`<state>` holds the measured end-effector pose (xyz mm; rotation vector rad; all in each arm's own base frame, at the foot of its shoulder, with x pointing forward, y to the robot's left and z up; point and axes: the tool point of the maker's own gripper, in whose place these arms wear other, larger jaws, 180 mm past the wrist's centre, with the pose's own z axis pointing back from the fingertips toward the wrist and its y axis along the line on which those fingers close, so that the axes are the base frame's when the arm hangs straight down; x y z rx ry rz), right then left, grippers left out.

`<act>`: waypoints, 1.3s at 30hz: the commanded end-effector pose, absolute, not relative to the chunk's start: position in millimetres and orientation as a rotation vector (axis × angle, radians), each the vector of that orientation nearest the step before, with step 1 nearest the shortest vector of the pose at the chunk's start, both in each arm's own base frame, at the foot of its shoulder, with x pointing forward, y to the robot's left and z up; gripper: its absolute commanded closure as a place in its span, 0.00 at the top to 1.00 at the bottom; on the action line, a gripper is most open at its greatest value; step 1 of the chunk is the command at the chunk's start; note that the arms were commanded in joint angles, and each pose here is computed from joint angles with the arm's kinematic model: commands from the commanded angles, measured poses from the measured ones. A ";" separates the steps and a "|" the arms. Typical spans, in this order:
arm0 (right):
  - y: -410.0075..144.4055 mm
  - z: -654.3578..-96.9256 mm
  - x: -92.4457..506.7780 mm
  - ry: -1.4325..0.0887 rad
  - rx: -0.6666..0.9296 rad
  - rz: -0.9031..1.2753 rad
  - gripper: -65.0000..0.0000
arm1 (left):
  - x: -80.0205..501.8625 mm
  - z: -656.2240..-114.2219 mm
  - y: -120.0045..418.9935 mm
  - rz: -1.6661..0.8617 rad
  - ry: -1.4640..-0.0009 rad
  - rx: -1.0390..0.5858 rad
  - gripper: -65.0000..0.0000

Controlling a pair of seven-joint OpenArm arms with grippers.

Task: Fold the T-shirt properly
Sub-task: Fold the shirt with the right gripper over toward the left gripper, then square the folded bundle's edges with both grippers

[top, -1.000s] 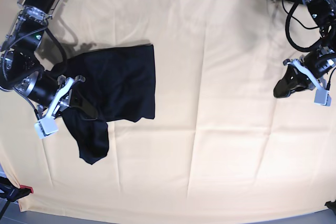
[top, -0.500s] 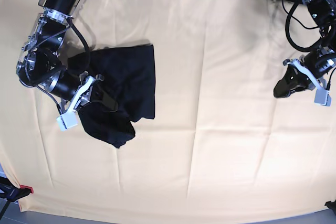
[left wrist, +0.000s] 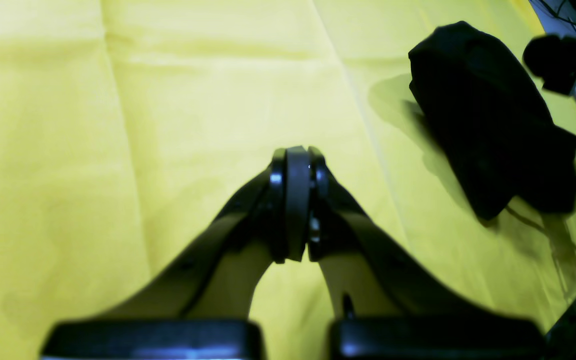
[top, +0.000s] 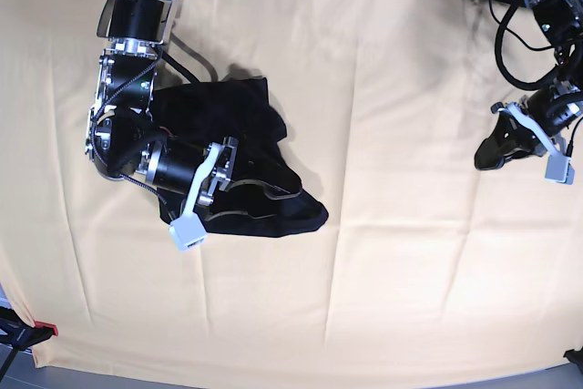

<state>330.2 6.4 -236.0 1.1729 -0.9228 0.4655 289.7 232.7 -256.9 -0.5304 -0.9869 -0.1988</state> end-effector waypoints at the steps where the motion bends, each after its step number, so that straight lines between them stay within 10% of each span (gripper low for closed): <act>1: 5.7 -207.7 339.2 -1.004 1.205 0.495 0.70 | 294.9 -240.7 233.0 -0.223 -1.038 -0.530 0.00; 19: -55.2 -162.5 365.3 -1.104 1.068 0.607 0.68 | 261.8 -236.1 119.7 -0.592 -0.948 -0.934 0.00; 21: -65.8 -166.7 365.2 -1.092 1.032 0.609 0.57 | 254.0 -241.7 95.9 -0.659 -0.896 -0.986 0.00; 25: -82.3 -173.0 367.6 -1.073 0.957 0.614 0.00 | 240.5 -240.8 51.1 -0.809 -0.820 -1.072 0.00; 39: -123.7 -262.7 402.7 -0.877 0.372 0.706 0.00 | 173.2 -307.7 -87.1 -1.278 -0.566 -0.970 0.00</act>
